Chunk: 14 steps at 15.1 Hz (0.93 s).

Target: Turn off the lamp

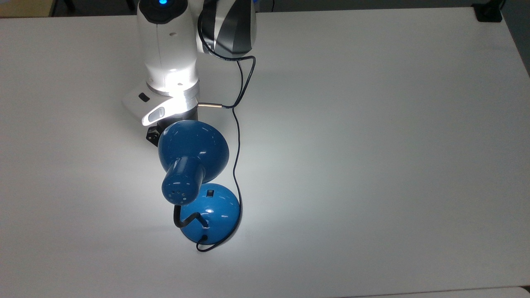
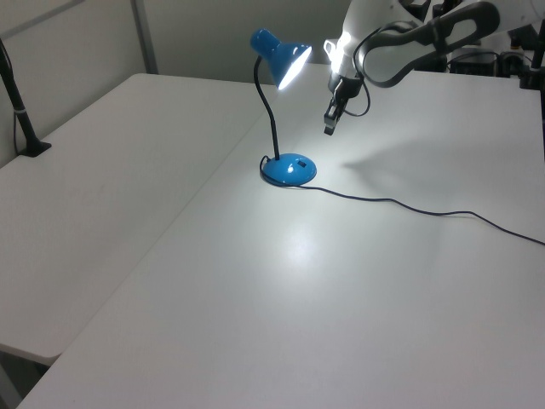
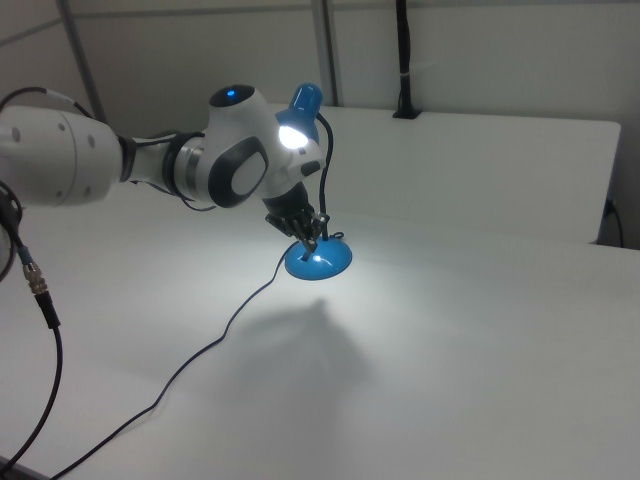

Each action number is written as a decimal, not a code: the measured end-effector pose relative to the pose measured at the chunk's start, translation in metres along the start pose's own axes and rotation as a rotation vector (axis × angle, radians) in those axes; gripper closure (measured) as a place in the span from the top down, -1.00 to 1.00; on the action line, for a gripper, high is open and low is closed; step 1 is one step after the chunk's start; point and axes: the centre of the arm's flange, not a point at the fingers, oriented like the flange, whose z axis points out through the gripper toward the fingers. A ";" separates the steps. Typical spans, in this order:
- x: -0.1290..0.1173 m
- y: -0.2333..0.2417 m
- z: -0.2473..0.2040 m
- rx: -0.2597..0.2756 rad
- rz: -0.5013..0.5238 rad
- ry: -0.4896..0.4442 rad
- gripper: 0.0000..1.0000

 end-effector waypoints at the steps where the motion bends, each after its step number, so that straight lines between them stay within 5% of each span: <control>1: 0.002 -0.002 0.006 -0.003 0.004 0.005 -0.98; 14: 0.014 -0.048 0.041 0.003 -0.026 0.006 -0.98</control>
